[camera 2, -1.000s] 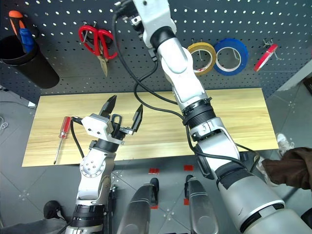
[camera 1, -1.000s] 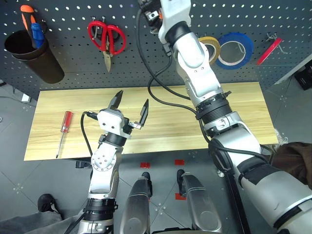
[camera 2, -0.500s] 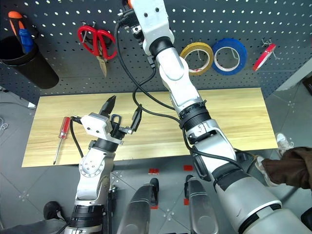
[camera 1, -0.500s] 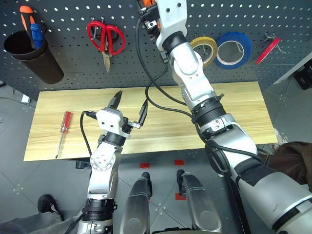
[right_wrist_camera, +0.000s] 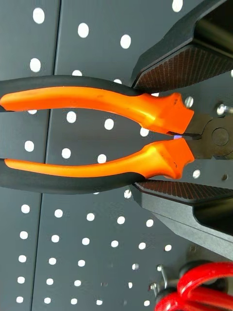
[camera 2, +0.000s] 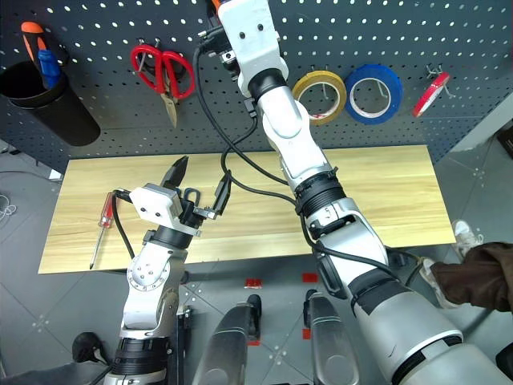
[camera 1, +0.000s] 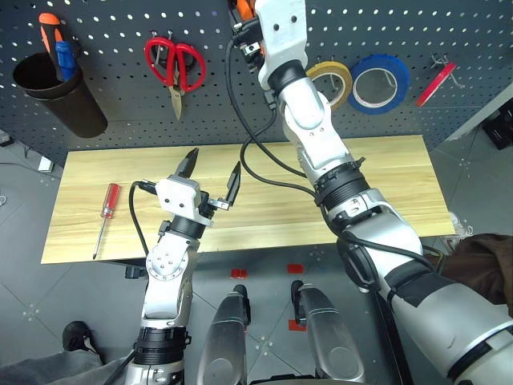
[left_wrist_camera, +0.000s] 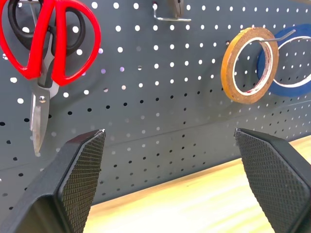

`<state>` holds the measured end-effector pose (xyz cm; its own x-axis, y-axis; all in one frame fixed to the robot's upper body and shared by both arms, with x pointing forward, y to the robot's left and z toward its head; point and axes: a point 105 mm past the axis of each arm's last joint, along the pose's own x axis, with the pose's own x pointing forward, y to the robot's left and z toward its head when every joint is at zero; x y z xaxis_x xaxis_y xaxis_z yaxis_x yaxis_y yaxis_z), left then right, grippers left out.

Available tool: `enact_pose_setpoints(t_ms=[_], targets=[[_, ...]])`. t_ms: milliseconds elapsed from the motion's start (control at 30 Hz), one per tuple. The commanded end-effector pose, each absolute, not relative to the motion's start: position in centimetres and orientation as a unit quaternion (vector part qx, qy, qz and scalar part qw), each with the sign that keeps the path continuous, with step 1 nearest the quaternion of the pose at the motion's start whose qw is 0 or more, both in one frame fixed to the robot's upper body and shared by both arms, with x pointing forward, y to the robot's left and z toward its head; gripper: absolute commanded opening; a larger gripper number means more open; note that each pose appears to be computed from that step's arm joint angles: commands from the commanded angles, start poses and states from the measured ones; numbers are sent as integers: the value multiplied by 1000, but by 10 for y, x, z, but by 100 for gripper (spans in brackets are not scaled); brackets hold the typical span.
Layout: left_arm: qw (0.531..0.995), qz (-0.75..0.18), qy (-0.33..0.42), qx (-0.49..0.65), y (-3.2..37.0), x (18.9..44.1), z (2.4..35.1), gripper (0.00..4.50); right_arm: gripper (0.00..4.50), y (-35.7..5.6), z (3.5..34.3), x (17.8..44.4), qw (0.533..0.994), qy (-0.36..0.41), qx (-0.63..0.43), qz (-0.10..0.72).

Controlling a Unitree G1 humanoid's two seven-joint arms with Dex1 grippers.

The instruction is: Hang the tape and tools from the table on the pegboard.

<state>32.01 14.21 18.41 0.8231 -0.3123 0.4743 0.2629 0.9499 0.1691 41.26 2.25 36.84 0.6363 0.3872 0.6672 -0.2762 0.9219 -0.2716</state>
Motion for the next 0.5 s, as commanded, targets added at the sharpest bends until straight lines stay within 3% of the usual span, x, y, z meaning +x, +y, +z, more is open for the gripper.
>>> enact_pose_setpoints(t_ms=[33, 500], targets=[[947, -147, -282, 48, 143, 314, 197, 450, 239, 23, 379, 410, 896, -402, -69, 175], [949, -88, -298, 54, 153, 322, 209, 450, 239, 35, 384, 410, 897, -400, -72, 171]])
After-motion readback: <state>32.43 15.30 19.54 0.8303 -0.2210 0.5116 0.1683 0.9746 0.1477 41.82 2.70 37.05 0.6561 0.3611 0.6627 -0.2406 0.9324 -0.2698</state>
